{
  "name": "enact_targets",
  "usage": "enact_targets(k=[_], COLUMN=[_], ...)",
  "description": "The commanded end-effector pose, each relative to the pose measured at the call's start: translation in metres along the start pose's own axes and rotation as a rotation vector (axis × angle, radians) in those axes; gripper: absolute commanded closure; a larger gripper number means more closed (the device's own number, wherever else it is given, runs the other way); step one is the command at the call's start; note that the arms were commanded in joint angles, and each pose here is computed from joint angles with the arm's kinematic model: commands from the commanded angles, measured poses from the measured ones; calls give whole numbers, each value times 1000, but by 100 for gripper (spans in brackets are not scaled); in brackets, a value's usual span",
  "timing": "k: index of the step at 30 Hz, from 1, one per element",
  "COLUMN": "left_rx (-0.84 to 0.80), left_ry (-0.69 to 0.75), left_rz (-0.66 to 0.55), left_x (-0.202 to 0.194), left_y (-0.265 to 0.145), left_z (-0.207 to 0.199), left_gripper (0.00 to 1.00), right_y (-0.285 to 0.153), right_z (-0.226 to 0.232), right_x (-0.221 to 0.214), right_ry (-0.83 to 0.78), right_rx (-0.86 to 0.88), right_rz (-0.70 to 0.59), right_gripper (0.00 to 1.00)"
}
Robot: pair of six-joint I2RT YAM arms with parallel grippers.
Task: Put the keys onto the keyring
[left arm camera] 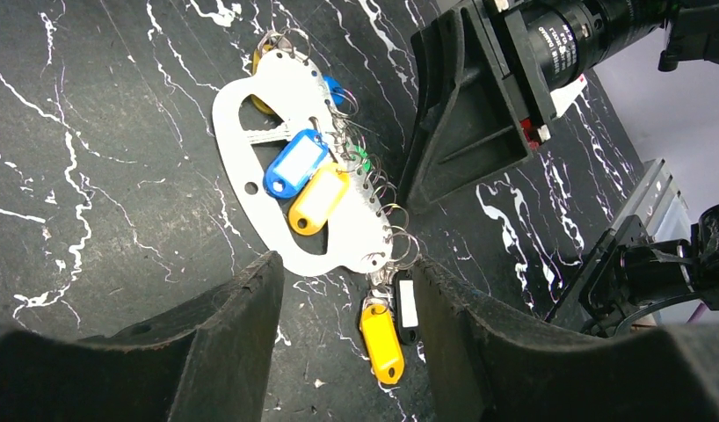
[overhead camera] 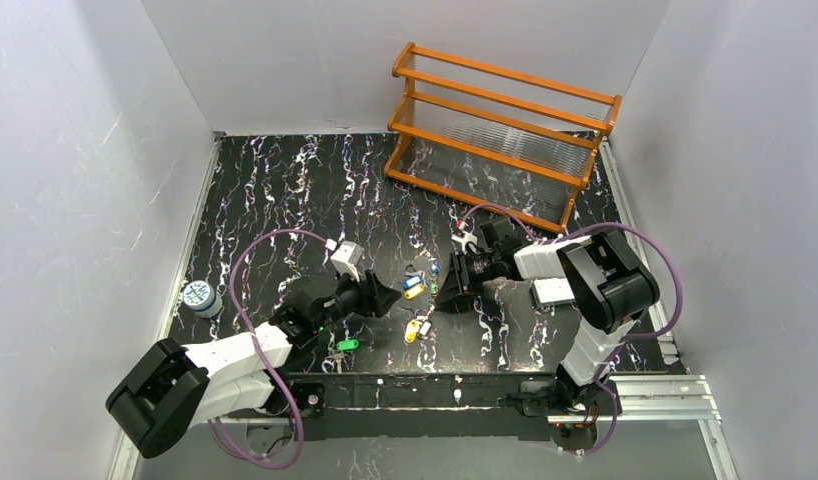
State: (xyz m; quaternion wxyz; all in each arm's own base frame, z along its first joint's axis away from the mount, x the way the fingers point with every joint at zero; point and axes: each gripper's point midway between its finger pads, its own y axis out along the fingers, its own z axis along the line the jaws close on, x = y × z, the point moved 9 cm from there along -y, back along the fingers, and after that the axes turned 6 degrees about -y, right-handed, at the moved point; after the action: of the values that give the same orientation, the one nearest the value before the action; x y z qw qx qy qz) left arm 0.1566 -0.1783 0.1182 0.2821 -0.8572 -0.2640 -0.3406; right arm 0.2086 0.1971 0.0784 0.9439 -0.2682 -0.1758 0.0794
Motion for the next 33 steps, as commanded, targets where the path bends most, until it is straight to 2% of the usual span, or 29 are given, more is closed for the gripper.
enact_targets(k=[1, 8, 15, 26, 33], left_rx=[-1, 2, 8, 8, 11], left_ry=[-7, -5, -7, -12, -17], left_rz=[-11, -1, 9, 17, 17], left_x=[0, -2, -4, -6, -7], left_y=[0, 0, 1, 0, 0], left_z=[1, 2, 4, 5, 5], left_gripper=[46, 46, 46, 46, 45], right_y=[6, 12, 5, 4, 10], right_z=[5, 9, 17, 33, 32], right_x=[13, 12, 14, 16, 15], right_ry=[-5, 2, -23, -95, -79], right_rx=[30, 41, 1, -108, -142], right_rz=[-16, -2, -31, -43, -21], right_gripper=[70, 74, 69, 76, 75])
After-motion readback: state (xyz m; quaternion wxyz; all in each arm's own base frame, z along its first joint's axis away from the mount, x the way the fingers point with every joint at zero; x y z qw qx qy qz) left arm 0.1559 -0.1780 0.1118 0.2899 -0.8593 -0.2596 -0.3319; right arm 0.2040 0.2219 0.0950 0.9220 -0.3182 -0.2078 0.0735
